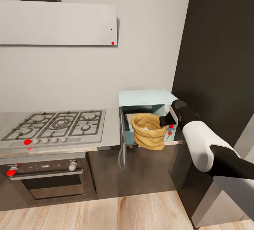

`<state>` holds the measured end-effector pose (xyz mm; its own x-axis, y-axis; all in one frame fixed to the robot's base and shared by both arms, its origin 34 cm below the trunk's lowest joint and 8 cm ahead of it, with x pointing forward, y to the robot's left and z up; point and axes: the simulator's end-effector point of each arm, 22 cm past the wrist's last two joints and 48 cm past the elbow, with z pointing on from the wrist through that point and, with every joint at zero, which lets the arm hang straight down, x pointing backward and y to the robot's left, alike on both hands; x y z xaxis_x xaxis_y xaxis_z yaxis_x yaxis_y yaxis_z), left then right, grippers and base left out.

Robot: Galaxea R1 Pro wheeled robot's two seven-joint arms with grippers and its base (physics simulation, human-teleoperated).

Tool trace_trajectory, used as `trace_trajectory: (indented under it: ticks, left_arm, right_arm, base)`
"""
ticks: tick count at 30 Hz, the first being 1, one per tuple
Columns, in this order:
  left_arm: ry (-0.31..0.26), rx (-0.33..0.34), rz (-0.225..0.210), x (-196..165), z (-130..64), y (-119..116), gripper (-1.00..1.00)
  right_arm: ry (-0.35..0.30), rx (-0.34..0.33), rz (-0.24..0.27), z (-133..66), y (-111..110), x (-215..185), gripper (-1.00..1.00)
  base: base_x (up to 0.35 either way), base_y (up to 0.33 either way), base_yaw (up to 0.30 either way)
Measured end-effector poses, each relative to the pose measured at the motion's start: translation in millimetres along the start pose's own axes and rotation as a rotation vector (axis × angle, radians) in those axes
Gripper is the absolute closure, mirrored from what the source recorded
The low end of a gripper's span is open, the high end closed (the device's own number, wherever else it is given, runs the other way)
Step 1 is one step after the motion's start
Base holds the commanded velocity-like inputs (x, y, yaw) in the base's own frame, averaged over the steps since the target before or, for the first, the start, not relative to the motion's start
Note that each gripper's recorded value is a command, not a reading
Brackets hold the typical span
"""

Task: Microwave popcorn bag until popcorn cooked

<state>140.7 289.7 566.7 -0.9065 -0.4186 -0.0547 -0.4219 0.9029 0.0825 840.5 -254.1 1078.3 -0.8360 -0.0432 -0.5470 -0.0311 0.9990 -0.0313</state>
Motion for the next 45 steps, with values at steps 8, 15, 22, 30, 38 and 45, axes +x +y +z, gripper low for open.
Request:
trace_trajectory:
  ticks: [8, 15, 22, 30, 38, 45]
  left_arm:
    - [0.001, 0.0, 0.003, 1, -0.1, 0, -1.0]
    - [0.0, 0.0, 0.002, 1, -0.1, 0, -1.0]
    - [0.001, 0.0, 0.002, 1, -0.1, 0, -1.0]
    - [0.001, 0.0, 0.002, 0, 0.0, 0, -1.0]
    - [0.0, 0.0, 0.001, 0, -0.1, 0, -1.0]
    - [0.0, 0.001, 0.0, 0, -0.1, 0, -1.0]
  right_arm:
    - [-0.043, 0.002, 0.014, -10.6, -5, -14, 1.0]
    - [-0.048, 0.003, 0.014, -11.8, -5, -16, 1.0]
    - [-0.047, 0.004, 0.01, -11.4, -4, -16, 1.0]
    - [-0.047, 0.002, 0.008, -11.4, -1, -16, 1.0]
    - [-0.047, 0.0, 0.007, -11.5, 0, -16, 1.0]
    - [-0.047, 0.0, 0.009, -11.6, -1, -16, 1.0]
  base:
    - [0.146, 0.0, 0.0]
    - [0.274, 0.0, 0.0]
    - [0.194, 0.0, 0.0]
    - [0.131, 0.0, 0.0]
    - [0.092, 0.0, 0.0]
    - [0.266, 0.0, 0.0]
